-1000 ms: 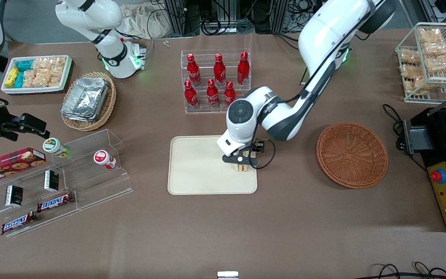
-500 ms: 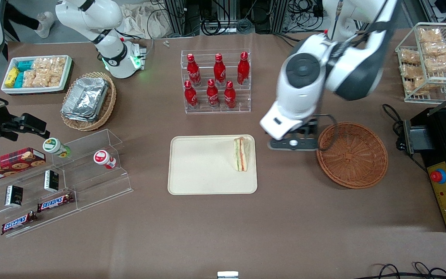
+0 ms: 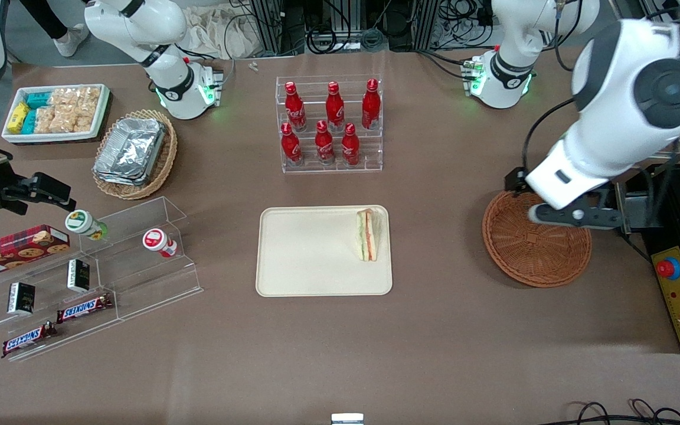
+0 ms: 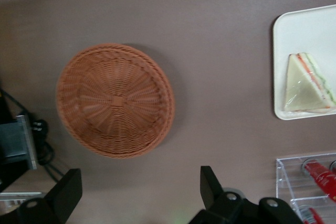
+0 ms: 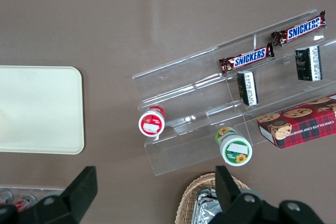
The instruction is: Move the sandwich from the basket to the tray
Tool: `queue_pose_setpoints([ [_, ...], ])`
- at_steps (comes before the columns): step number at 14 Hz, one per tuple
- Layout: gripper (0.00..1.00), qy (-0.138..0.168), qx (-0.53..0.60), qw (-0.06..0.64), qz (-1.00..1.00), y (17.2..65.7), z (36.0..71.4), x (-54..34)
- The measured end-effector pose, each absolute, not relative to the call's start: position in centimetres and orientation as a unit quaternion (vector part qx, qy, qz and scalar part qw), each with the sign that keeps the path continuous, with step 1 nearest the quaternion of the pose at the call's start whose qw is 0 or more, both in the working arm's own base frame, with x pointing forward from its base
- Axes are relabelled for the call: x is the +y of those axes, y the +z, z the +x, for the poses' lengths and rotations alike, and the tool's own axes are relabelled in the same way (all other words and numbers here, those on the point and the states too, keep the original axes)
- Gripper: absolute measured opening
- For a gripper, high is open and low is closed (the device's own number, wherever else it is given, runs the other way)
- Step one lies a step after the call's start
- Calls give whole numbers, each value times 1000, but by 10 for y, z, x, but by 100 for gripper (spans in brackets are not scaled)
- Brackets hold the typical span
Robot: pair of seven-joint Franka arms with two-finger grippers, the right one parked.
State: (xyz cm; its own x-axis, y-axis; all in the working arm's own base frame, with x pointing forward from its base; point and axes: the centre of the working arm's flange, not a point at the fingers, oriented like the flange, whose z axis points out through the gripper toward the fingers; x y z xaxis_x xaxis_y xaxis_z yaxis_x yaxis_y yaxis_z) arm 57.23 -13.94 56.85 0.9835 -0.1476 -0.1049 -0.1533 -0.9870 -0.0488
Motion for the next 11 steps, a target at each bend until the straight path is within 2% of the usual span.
queue_pose_setpoints([
  [5,100,53,51,13,-997,608,553,-55],
  [11,100,51,46,-6,-998,621,535,-33],
])
